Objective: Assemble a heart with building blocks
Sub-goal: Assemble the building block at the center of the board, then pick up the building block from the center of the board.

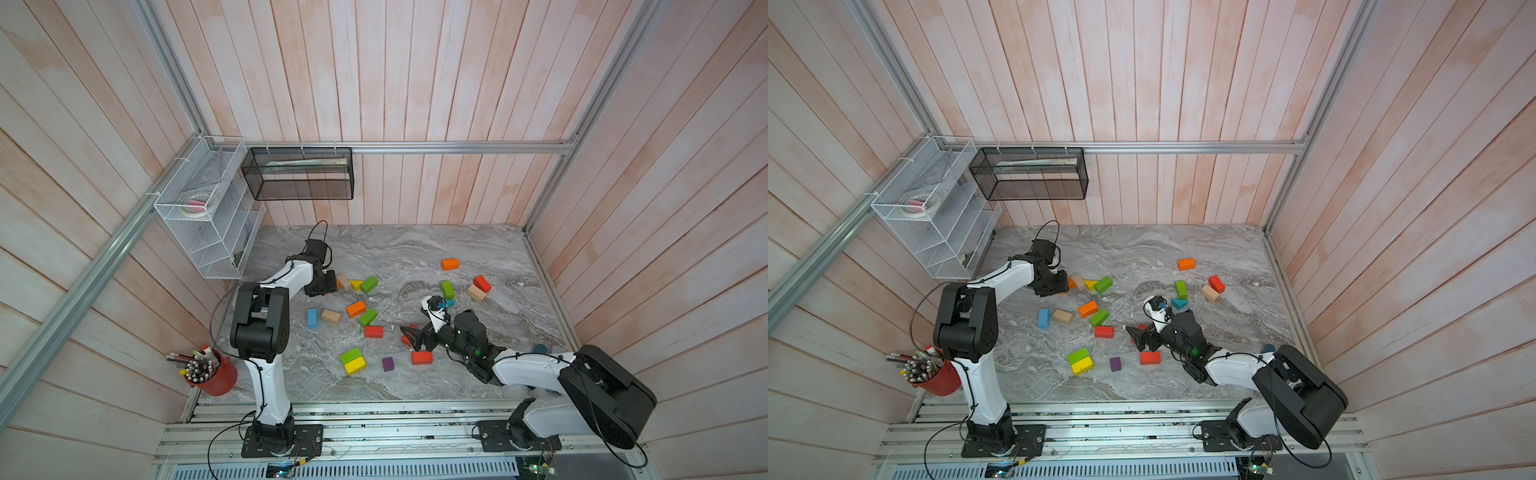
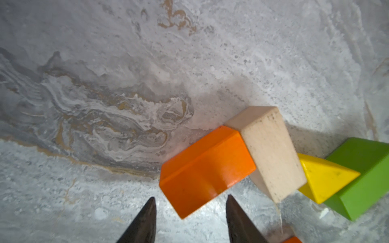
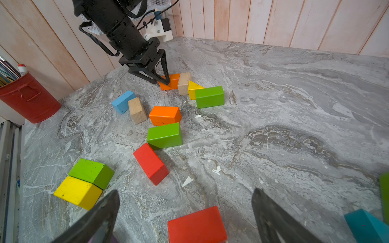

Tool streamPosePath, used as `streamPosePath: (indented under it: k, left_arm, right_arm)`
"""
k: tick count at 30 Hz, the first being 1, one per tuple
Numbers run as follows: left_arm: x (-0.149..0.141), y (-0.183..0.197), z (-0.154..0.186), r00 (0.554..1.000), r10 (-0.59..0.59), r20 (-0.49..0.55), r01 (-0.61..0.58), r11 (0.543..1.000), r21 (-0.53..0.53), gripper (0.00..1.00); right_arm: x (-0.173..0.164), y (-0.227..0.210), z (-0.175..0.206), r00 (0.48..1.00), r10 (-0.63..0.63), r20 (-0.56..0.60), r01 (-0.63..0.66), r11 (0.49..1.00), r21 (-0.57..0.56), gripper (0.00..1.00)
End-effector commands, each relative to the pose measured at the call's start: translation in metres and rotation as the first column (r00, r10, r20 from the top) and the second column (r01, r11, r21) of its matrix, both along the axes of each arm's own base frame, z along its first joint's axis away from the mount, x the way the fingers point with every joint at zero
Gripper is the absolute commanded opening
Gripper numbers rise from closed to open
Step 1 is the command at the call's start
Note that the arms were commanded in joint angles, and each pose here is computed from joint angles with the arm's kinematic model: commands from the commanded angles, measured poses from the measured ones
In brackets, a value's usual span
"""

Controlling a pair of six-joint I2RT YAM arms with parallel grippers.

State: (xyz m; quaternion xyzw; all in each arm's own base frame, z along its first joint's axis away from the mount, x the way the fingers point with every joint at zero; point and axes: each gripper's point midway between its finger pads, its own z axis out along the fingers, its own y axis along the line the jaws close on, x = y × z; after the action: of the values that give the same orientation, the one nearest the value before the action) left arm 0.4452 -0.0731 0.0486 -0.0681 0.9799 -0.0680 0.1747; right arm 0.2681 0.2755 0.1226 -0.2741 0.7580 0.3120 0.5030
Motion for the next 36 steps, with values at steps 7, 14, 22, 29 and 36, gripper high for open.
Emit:
streamPosePath:
  k: [7, 14, 22, 29, 36]
  left_arm:
    - [-0.01, -0.014, 0.063, 0.982, -0.114, 0.152, 0.135, 0.982, -0.131, 0.67]
    - [-0.016, -0.038, 0.115, 0.919, -0.225, 0.324, 0.311, 0.918, -0.245, 0.89]
    - [-0.031, -0.062, 0.186, 0.808, -0.228, 0.543, 0.464, 0.815, -0.348, 1.0]
    - [-0.044, -0.057, 0.208, 0.772, -0.246, 0.586, 0.497, 0.809, -0.314, 1.0]
    - [-0.045, -0.039, 0.217, 0.759, -0.189, 0.623, 0.448, 0.846, -0.29, 1.0]
  right_arm:
    - [0.022, 0.013, 0.004, 0.998, -0.03, -0.062, 0.027, 0.998, -0.049, 0.94]
    - [0.034, 0.034, 0.004, 0.995, -0.056, -0.087, 0.044, 0.99, -0.137, 0.92]
    - [0.047, 0.044, -0.002, 0.993, -0.038, -0.109, 0.008, 0.963, -0.27, 0.88]
    - [0.051, 0.056, -0.017, 0.991, 0.037, -0.127, -0.084, 0.92, -0.384, 0.85]
    - [0.063, 0.066, -0.042, 0.984, 0.071, -0.162, -0.143, 0.859, -0.492, 0.83]
